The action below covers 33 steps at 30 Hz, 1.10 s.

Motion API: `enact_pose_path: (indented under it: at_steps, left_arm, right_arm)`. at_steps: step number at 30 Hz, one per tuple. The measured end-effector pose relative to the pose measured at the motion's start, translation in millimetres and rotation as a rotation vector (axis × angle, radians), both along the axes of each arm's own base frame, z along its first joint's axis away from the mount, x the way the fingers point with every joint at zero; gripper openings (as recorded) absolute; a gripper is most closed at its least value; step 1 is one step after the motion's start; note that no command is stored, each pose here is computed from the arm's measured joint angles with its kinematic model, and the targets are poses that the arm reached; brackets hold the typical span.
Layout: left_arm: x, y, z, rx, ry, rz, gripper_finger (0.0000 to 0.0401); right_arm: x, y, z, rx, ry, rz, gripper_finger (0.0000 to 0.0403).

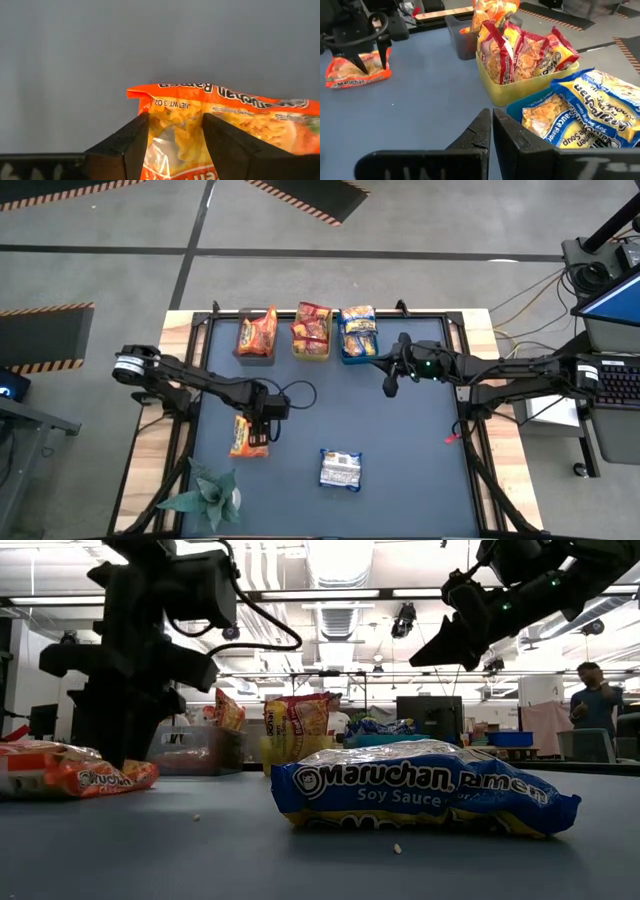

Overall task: Sort Maruchan noodles
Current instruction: Put the orange noodle pack into the black bin

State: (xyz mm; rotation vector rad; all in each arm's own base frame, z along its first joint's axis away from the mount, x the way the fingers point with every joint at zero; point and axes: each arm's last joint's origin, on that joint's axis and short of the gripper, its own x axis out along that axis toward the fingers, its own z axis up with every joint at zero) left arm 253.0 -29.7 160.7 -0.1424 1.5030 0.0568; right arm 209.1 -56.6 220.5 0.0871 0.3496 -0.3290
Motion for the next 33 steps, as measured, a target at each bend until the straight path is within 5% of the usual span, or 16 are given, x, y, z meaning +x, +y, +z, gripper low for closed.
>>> enact_pose_path:
  at_steps: [9,14,25,33]
  left_arm:
    - [4.2,2.0,-4.9,0.059,-0.041,-0.008,0.0077]
    - [25.7,6.5,5.9,0.089,-0.221,0.018,0.0006]
    - [43.1,5.7,32.7,0.11,-0.443,-0.089,0.0]
    - [34.3,6.5,71.1,0.127,-0.649,-0.134,0.0]
  right_arm:
    - [0.5,-0.1,1.4,0.003,-0.013,-0.002,0.0009]
    - [0.5,-0.1,1.3,0.011,-0.016,-0.006,0.0009]
    - [0.2,-0.1,0.5,0.033,-0.014,-0.014,0.0009]
    - [0.1,-0.1,0.2,0.029,-0.012,-0.012,0.0009]
